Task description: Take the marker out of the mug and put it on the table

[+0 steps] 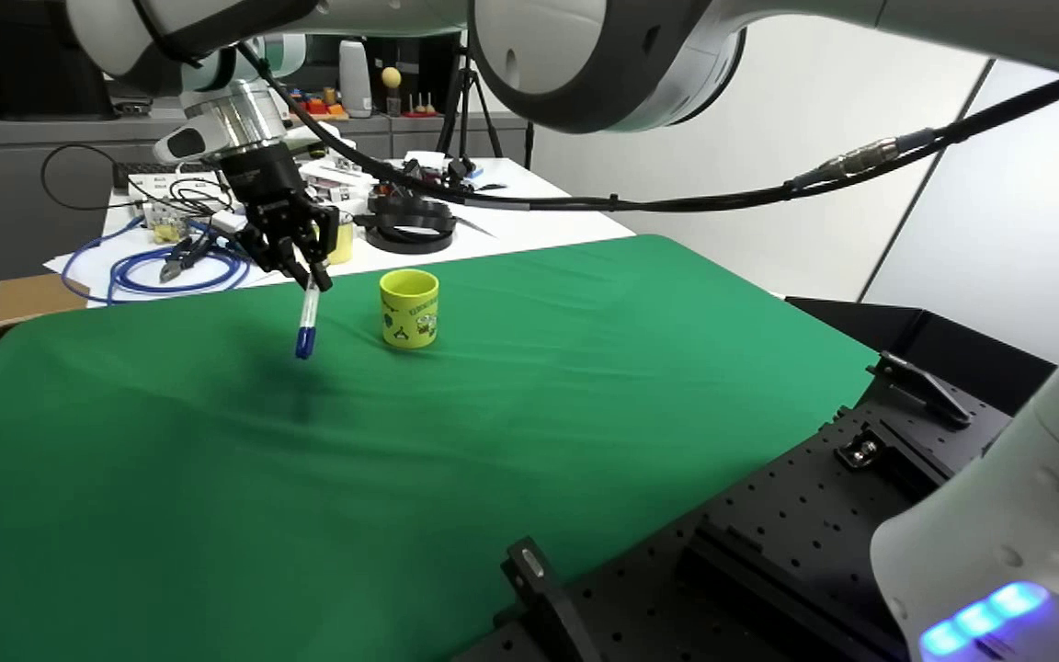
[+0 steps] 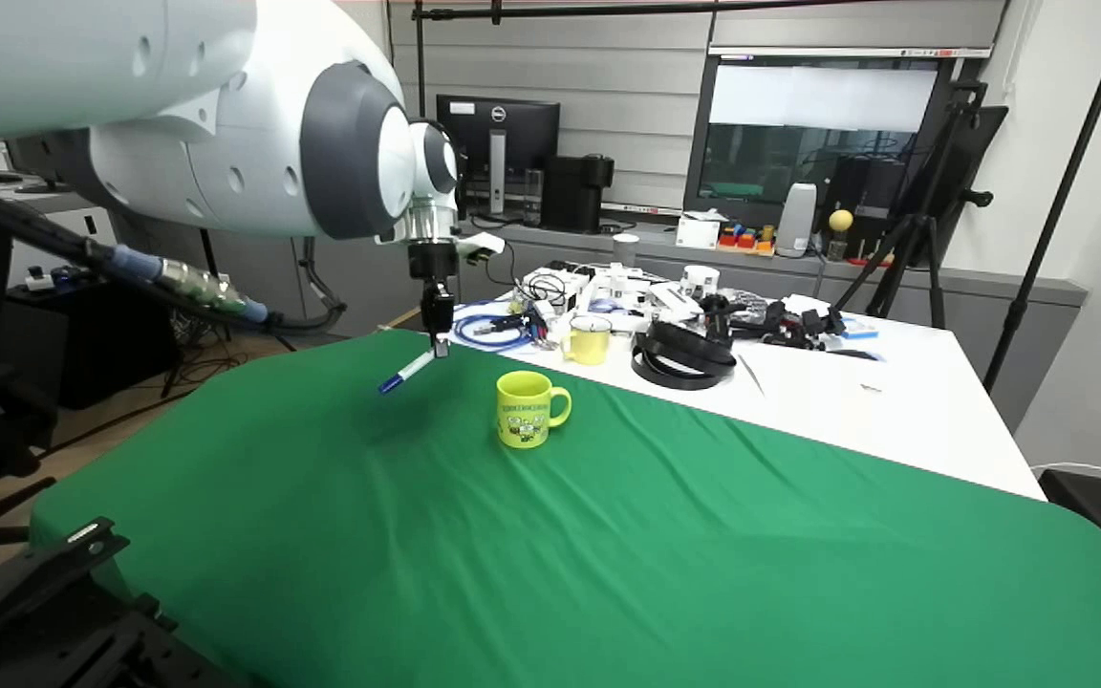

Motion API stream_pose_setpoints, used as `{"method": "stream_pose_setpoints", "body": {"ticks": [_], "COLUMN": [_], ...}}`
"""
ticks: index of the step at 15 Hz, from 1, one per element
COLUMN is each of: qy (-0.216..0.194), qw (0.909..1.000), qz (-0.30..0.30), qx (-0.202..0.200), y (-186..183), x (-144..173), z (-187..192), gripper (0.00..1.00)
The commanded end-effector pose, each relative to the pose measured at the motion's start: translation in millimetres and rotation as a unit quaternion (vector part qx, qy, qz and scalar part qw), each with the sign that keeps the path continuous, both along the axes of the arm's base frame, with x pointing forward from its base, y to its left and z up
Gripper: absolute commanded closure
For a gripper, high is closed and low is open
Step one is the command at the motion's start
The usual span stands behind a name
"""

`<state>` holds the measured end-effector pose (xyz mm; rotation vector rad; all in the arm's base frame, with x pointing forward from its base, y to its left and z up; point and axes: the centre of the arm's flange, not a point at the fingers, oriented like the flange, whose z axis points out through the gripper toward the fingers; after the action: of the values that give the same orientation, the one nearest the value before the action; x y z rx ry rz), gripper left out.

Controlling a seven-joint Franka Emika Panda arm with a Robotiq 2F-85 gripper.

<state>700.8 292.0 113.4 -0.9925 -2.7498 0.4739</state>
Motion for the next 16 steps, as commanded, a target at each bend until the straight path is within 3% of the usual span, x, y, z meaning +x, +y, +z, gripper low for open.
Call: {"method": "stream_pose_setpoints", "body": {"ticks": [1,9,10,16], "qy": [0.001,0.001,0.001,-0.053], "qw": [1.0000,0.9999,0.9999,0.9960], "qz": [0.005,0.012,0.012,0.052], "qx": [0.000,-0.001,-0.001,0.049], "y": [2,-2,-2,18], "x": [-1,1,1,20], "z": [0,0,0,-9], "gripper": [0.79,0.79,0.95,0.95]}}
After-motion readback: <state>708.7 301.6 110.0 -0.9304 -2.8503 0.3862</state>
